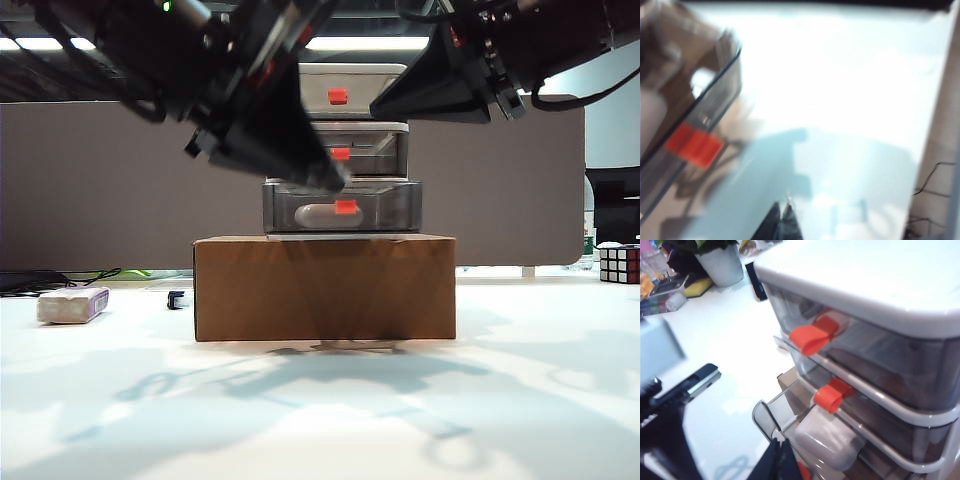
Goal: Open the third layer of the drawer on the table, pick up the earphone case on the table and put it in, and finally close the drawer.
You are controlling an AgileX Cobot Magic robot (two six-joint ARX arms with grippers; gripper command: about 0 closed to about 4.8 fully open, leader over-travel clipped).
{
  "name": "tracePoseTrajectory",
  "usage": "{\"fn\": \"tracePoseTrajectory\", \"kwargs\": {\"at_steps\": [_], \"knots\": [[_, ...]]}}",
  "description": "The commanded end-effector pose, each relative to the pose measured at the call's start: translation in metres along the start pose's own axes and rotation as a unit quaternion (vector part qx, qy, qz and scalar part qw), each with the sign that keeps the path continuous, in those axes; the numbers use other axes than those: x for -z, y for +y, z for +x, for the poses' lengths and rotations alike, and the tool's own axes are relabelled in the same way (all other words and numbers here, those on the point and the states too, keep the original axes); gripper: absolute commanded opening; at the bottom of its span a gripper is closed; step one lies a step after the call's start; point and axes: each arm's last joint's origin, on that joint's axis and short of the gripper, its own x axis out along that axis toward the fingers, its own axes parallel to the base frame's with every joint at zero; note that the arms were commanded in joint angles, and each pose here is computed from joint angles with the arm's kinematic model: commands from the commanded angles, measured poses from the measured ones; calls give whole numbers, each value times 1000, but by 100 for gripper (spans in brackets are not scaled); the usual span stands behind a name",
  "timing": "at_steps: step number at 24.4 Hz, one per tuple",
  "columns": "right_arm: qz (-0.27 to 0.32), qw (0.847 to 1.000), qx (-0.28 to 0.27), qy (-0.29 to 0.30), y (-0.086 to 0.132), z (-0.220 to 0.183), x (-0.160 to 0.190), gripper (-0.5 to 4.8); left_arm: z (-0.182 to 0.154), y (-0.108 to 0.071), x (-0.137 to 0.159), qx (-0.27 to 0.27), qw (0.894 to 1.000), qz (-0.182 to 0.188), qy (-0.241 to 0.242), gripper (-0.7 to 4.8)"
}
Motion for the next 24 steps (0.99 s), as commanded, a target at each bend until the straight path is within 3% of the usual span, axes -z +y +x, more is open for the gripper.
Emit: {"fn": "tracePoseTrajectory", "kwargs": {"at_steps": [1,6,15,24], "knots": [[0,1000,-2,-18,1,-1,-6,-6,2,5,1,-52,999,14,9,-6],[0,1000,-1,-18,1,-1,-5,-6,7,10,-3,-89,995,37,-12,-6],[4,1000,0,-9,1,-1,-3,-5,24,24,-5,-160,985,39,-41,-6],[5,1000,1,-4,1,-1,-2,-5,21,29,-19,-231,966,59,-104,-6]]}}
